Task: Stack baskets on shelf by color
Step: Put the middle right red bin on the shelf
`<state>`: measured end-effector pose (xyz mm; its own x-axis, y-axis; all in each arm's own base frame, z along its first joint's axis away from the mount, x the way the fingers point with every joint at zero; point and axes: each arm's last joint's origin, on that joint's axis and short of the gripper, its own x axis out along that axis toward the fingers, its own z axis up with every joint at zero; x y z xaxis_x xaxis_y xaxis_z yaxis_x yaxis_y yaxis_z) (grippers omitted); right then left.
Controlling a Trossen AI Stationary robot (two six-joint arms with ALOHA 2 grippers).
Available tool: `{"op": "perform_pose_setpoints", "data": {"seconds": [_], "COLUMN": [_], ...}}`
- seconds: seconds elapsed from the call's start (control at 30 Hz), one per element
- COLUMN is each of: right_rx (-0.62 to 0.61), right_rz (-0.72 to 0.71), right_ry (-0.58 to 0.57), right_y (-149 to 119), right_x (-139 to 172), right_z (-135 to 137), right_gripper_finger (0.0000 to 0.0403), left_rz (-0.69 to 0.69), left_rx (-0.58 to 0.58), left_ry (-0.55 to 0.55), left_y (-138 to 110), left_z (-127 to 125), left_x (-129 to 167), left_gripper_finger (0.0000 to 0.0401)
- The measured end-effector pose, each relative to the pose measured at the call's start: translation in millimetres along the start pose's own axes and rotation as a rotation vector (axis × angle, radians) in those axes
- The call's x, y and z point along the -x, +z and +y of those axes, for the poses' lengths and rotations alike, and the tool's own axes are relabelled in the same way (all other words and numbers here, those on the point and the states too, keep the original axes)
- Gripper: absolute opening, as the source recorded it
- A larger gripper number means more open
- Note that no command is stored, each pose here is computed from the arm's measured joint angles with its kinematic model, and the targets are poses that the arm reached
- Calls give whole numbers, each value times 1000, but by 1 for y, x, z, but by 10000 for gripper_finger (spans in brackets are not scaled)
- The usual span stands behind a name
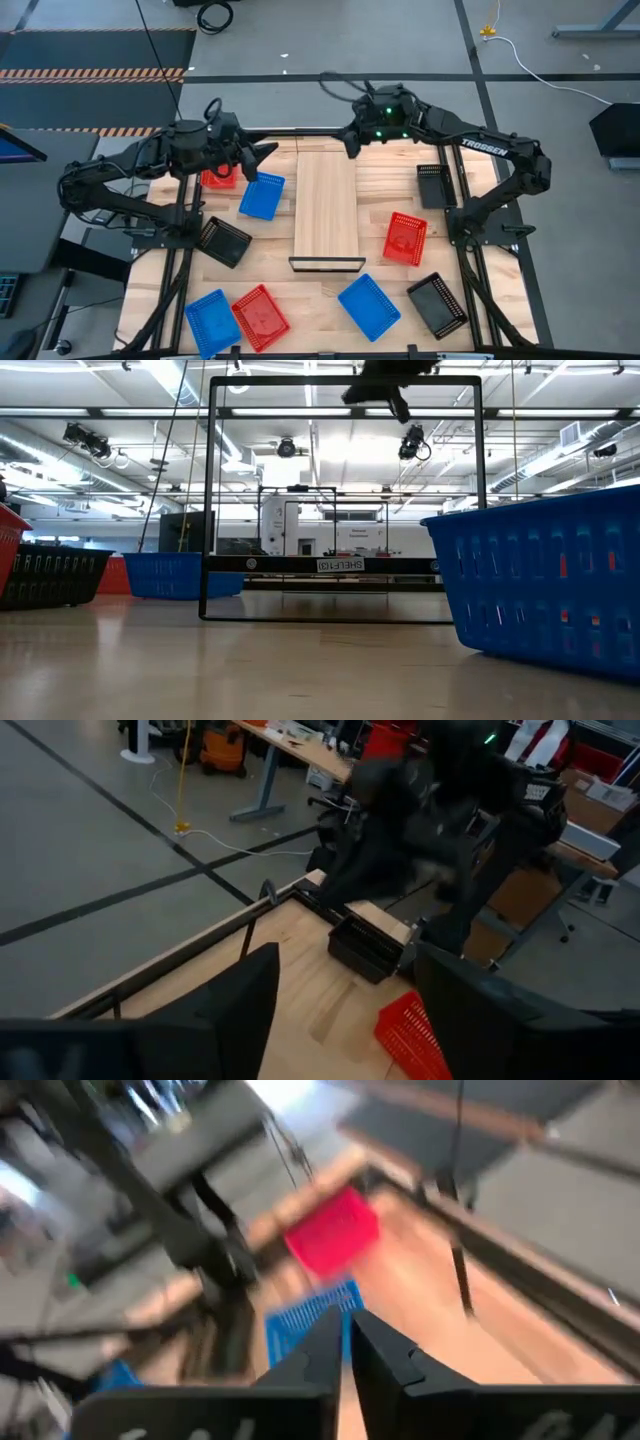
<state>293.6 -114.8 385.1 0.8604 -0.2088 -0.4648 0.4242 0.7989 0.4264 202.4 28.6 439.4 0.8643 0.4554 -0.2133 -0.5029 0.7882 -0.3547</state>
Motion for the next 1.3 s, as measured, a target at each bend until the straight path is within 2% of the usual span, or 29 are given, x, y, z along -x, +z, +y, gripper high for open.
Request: {"op": "perform_pose_setpoints", "data": {"seconds": [0.13, 0.23, 0.33, 0.47, 0.6, 0.73, 0.97, 1.13, 1.3], "right_rx": [-15, 35, 24, 12, 34, 74, 228, 204, 157], "right_rz": [257, 483, 685, 786, 831, 941, 1129, 1154, 1093], "right_ry": [-229, -307, -385, -468, -453, -463, -423, -399, -391], "right_y": [-24, -43, -58, -69, -81, -99, -139, -169, -186], "right_x": [9, 20, 32, 39, 41, 41, 48, 61, 66], "right_z": [-22, -31, -37, -34, -26, -23, -28, -43, -51], "right_gripper_finger": [74, 102, 143, 209, 270, 310, 313, 305, 304], "left_rz": [7, 7, 9, 26, 39, 42, 98, 137, 137], "left_rx": [-3, -3, -5, -12, -17, -17, -32, -37, -18], "left_ry": [3, 3, 6, 29, 51, 58, 45, 45, 47], "left_y": [-1, -1, -1, -2, -3, -3, -7, -10, -10], "left_z": [0, 0, 1, 4, 7, 9, 10, 11, 11], "left_x": [0, 0, 0, -2, -2, -3, -2, -2, -2], "left_gripper_finger": [255, 256, 255, 256, 255, 256, 250, 251, 248]}}
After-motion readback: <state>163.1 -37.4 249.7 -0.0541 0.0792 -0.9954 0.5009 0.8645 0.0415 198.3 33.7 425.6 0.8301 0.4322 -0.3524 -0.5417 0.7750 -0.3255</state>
